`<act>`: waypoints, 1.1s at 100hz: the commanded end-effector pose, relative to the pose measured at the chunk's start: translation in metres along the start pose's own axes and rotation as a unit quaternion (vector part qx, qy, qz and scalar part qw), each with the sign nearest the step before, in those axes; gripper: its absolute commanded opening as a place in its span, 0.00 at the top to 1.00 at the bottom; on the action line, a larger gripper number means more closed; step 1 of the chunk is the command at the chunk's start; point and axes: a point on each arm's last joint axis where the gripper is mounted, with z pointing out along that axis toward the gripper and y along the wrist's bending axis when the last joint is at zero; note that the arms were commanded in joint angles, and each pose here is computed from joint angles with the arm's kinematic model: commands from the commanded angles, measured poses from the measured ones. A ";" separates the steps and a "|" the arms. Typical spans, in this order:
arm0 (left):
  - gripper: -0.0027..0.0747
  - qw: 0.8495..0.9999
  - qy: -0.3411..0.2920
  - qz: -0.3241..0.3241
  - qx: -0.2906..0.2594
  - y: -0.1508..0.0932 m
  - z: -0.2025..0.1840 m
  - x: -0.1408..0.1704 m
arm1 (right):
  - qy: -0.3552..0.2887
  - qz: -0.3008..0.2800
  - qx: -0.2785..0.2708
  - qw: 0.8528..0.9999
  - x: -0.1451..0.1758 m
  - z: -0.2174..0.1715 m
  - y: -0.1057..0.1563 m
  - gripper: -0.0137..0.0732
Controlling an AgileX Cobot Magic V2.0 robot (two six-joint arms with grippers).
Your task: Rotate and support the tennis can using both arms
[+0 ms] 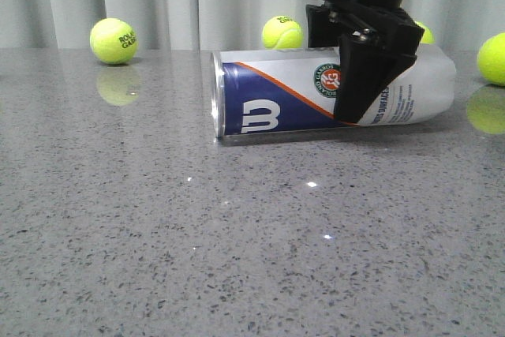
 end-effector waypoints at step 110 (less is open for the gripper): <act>0.99 0.999 -0.033 0.000 0.000 0.000 0.000 0.006 | -0.202 0.507 0.133 0.827 -0.009 -0.156 0.054 0.91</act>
